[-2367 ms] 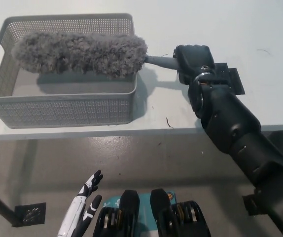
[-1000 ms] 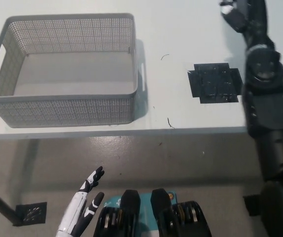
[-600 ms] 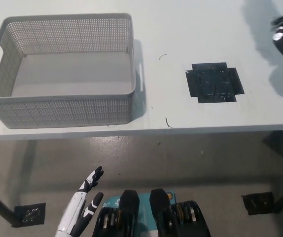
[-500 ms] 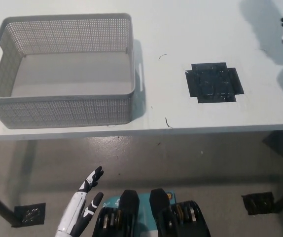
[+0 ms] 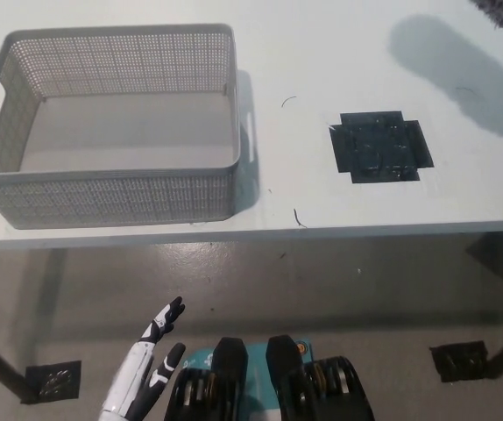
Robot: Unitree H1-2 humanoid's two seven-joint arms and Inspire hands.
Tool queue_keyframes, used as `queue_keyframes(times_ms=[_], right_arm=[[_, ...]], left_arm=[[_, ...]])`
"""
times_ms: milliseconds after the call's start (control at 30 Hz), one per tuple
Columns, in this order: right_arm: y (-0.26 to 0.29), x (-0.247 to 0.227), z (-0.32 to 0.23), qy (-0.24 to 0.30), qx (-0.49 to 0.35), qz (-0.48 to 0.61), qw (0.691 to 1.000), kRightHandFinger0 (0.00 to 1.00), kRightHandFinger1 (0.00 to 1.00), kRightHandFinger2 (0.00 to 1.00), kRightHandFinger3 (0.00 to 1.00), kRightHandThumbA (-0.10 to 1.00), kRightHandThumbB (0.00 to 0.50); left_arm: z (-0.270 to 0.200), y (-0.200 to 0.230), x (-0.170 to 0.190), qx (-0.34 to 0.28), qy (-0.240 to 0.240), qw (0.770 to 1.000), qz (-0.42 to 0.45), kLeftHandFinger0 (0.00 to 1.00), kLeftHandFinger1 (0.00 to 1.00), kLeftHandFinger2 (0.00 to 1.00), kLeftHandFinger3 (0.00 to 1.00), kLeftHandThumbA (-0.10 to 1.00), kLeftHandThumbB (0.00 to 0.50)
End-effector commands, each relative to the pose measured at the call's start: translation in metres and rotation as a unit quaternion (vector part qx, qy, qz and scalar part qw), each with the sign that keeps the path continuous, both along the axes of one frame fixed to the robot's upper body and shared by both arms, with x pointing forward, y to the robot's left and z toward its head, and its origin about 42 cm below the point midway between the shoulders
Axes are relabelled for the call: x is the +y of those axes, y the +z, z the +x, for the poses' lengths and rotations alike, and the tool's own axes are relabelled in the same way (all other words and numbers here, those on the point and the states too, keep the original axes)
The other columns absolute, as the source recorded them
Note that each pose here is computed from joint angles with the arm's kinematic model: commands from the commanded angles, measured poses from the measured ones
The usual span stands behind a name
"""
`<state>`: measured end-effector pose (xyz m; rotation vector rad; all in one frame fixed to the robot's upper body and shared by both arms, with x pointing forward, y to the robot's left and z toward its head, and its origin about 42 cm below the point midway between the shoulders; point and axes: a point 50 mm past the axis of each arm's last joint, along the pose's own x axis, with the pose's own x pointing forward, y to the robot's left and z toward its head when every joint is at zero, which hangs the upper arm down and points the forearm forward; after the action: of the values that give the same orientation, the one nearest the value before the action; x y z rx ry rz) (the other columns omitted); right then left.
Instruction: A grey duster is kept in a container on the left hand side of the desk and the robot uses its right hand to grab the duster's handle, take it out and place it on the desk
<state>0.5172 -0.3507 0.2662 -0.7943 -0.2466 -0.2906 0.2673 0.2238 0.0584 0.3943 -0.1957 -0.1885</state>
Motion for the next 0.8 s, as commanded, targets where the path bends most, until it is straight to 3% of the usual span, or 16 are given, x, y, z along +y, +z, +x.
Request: queue_keyframes(times_ms=[0, 100, 133, 167, 200, 267, 300, 333, 367, 400, 433, 500, 533, 567, 733, 767], right_arm=[[0.038, -0.004, 0.004, 0.016, -0.073, -0.058, 0.996, 0.0, 0.0, 0.06, 0.11, -0.1, 0.206], [0.035, -0.003, 0.006, 0.014, -0.068, -0.069, 0.995, 0.0, 0.01, 0.12, 0.01, -0.1, 0.201], [0.035, -0.003, 0.007, 0.011, -0.063, -0.07, 0.995, 0.0, 0.03, 0.18, 0.21, -0.1, 0.21], [0.033, -0.003, 0.008, 0.009, -0.056, -0.078, 0.995, 0.0, 0.04, 0.18, 0.17, -0.1, 0.205], [0.033, -0.003, 0.008, 0.013, -0.054, -0.085, 0.995, 0.0, 0.03, 0.17, 0.27, -0.1, 0.217], [0.032, -0.002, 0.009, 0.013, -0.055, -0.095, 0.994, 0.0, 0.0, 0.1, 0.2, -0.1, 0.22], [0.032, -0.002, 0.009, 0.014, -0.054, -0.101, 0.993, 0.0, 0.0, 0.08, 0.23, -0.1, 0.219], [0.03, -0.002, 0.01, 0.014, -0.052, -0.118, 0.992, 0.0, 0.0, 0.04, 0.11, -0.1, 0.211], [0.027, -0.003, 0.011, 0.011, -0.05, -0.144, 0.988, 0.01, 0.01, 0.08, 0.04, -0.1, 0.197], [0.025, -0.004, 0.012, 0.009, -0.047, -0.158, 0.986, 0.0, 0.03, 0.13, 0.03, -0.1, 0.195], [0.02, -0.005, 0.013, 0.01, -0.034, -0.176, 0.984, 0.0, 0.05, 0.27, 0.04, -0.1, 0.181], [0.014, -0.005, 0.014, 0.006, -0.025, -0.201, 0.979, 0.0, 0.14, 0.47, 0.1, -0.1, 0.188], [0.011, -0.006, 0.015, 0.004, -0.02, -0.207, 0.978, 0.0, 0.21, 0.59, 0.18, -0.1, 0.204], [0.009, -0.006, 0.016, 0.0, -0.014, -0.217, 0.976, 0.0, 0.27, 0.65, 0.25, -0.1, 0.204], [0.009, -0.003, 0.016, 0.01, -0.02, -0.268, 0.963, 0.0, 0.29, 0.63, 0.38, -0.1, 0.214], [0.008, -0.002, 0.016, 0.019, -0.032, -0.282, 0.959, 0.0, 0.25, 0.57, 0.39, -0.1, 0.23]], left_arm=[[0.0, 0.008, 0.002, -0.029, -0.004, 1.0, -0.001, 1.0, 1.0, 1.0, 1.0, 1.0, 0.056], [0.0, 0.009, 0.002, -0.033, -0.004, 0.999, 0.0, 1.0, 1.0, 1.0, 1.0, 1.0, 0.057], [0.0, 0.009, 0.002, -0.033, -0.004, 0.999, -0.001, 1.0, 1.0, 1.0, 1.0, 1.0, 0.056], [0.0, 0.009, 0.002, -0.032, -0.004, 0.999, 0.0, 1.0, 1.0, 1.0, 1.0, 1.0, 0.056], [0.0, 0.009, 0.003, -0.03, -0.004, 1.0, -0.002, 1.0, 1.0, 1.0, 1.0, 1.0, 0.058], [0.001, 0.01, 0.003, -0.032, -0.002, 0.999, -0.002, 1.0, 1.0, 1.0, 1.0, 1.0, 0.057], [0.001, 0.01, 0.003, -0.032, -0.002, 0.999, -0.001, 1.0, 1.0, 1.0, 1.0, 1.0, 0.056], [0.001, 0.01, 0.003, -0.031, -0.001, 1.0, -0.001, 1.0, 1.0, 1.0, 1.0, 1.0, 0.061], [0.001, 0.01, 0.004, -0.03, -0.001, 1.0, -0.001, 1.0, 1.0, 1.0, 1.0, 1.0, 0.061], [0.001, 0.01, 0.003, -0.03, -0.001, 1.0, -0.001, 1.0, 1.0, 1.0, 1.0, 1.0, 0.06], [0.001, 0.01, 0.003, -0.03, -0.001, 1.0, -0.001, 1.0, 1.0, 1.0, 1.0, 1.0, 0.058], [0.001, 0.01, 0.004, -0.031, -0.001, 1.0, 0.0, 1.0, 1.0, 1.0, 1.0, 1.0, 0.058], [0.0, 0.01, 0.004, -0.03, -0.002, 1.0, -0.001, 1.0, 1.0, 1.0, 1.0, 1.0, 0.059], [0.0, 0.01, 0.004, -0.03, -0.003, 1.0, -0.001, 1.0, 1.0, 1.0, 1.0, 1.0, 0.06], [0.0, 0.01, 0.004, -0.03, 0.001, 1.0, -0.001, 1.0, 1.0, 1.0, 1.0, 1.0, 0.069], [0.0, 0.01, 0.004, -0.029, 0.0, 1.0, -0.003, 1.0, 1.0, 1.0, 1.0, 1.0, 0.068]])
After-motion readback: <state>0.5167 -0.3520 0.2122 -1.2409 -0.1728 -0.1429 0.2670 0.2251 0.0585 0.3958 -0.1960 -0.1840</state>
